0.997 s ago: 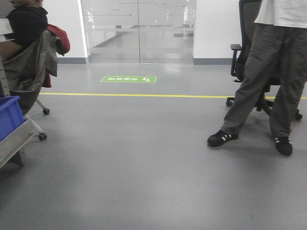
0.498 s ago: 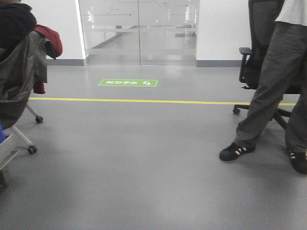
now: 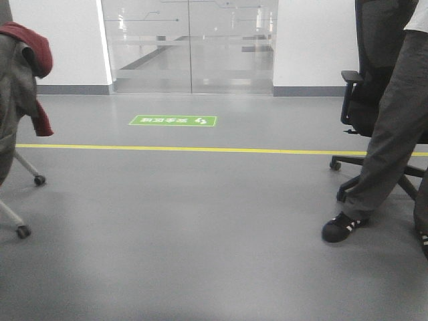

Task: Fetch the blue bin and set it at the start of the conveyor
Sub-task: 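Hold the teal bin in both grippers while the base drives away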

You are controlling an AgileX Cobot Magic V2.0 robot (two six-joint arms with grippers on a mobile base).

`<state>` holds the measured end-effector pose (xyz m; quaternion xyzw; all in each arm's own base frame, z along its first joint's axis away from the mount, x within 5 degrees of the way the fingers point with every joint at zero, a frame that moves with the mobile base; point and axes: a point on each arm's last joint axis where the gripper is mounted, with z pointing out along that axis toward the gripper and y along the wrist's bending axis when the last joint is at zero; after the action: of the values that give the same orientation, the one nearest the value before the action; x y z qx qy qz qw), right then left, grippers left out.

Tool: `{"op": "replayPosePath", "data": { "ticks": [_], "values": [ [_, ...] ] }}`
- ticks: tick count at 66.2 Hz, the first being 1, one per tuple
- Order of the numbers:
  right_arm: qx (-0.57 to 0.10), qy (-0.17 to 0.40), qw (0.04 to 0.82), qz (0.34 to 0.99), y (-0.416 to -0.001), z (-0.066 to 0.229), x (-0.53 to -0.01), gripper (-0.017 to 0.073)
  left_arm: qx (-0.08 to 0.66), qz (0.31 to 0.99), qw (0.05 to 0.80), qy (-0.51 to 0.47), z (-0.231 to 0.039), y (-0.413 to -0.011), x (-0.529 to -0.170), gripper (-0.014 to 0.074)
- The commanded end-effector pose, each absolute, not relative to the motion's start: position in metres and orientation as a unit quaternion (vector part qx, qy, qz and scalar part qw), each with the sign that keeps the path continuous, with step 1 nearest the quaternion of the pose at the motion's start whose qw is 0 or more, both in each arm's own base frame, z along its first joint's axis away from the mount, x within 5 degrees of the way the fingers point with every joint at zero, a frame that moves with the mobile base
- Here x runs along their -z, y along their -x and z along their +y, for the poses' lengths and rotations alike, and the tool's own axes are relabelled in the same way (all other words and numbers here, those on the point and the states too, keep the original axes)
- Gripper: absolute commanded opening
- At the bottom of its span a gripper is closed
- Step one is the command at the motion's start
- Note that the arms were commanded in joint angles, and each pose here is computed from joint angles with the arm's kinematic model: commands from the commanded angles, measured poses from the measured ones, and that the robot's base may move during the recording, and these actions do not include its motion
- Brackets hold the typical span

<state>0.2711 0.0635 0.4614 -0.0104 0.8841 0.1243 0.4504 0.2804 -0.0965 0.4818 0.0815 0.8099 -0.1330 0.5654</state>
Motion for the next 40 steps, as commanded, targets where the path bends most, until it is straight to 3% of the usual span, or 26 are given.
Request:
{"op": "replayPosePath", "data": {
  "ticks": [1, 40],
  "values": [
    [-0.109, 0.02, 0.472, 0.875, -0.2691, 0.059, -0.4684, -0.0151, 0.151, 0.781, 0.601, -0.076, -0.096, -0.2732, -0.4971, -0.0111],
    [-0.11, 0.02, 0.481, 0.869, -0.2701, 0.0592, -0.4701, -0.0151, 0.151, 0.78, 0.602, -0.076, -0.096, -0.2733, -0.4973, -0.0111]
  ]
}}
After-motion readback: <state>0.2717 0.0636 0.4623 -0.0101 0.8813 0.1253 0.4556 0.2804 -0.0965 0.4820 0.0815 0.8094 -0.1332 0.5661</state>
